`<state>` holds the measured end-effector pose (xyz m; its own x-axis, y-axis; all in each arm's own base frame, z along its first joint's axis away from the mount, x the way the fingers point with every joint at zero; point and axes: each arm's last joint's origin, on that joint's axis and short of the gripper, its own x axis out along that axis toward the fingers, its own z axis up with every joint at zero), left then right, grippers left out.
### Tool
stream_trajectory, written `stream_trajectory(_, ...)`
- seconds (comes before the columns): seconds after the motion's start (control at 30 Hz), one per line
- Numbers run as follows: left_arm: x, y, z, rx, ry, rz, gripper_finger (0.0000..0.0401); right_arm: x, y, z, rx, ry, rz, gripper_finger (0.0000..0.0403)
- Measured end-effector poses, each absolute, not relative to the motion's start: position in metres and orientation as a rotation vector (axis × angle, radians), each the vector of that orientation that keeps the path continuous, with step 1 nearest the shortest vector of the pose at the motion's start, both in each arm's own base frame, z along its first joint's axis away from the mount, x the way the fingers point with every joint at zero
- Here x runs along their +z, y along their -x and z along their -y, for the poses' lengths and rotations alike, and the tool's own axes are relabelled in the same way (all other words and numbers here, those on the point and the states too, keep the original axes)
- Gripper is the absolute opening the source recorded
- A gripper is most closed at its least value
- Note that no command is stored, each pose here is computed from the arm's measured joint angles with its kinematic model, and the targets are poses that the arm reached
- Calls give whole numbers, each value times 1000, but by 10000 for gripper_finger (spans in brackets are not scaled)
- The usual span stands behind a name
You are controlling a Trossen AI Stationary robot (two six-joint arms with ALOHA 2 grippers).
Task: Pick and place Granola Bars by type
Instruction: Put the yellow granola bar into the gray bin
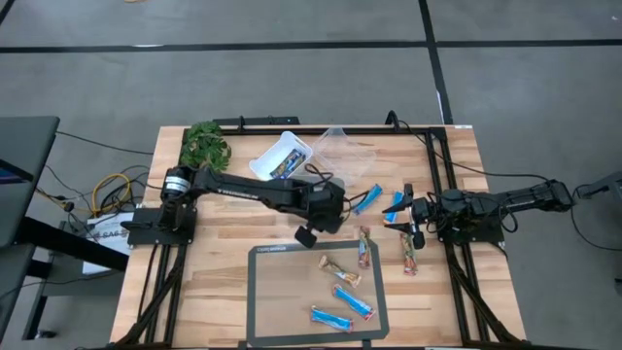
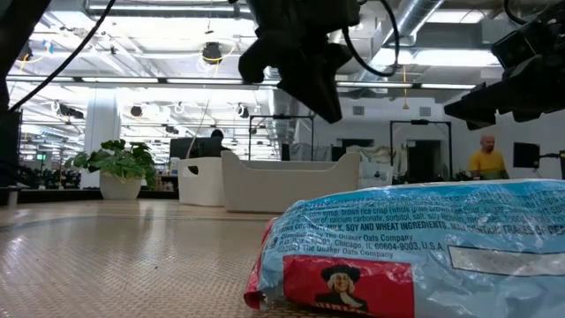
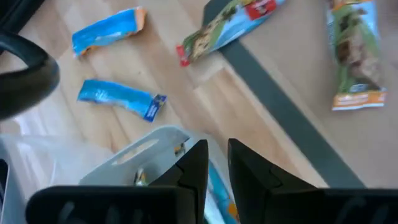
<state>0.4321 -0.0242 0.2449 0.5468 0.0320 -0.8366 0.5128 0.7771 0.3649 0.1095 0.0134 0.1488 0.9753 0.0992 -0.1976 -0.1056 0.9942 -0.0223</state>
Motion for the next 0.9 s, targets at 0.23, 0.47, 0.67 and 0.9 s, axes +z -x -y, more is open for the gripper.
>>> stream_trajectory(0.23, 245, -431, 49, -413, -627, -915, 55, 149, -109, -13, 103, 33, -198, 191)
stream_trajectory(0.47, 225, -433, 85, -491, -585, -761, 56, 149, -109, -13, 103, 33, -198, 191)
stream_trajectory(0.67, 196, -437, 98, -469, -536, -790, 89, 149, -109, -13, 103, 33, -197, 191)
stream_trajectory(0.9, 171, -447, 110, -446, -524, -834, 155, 148, -109, -13, 103, 33, -199, 191)
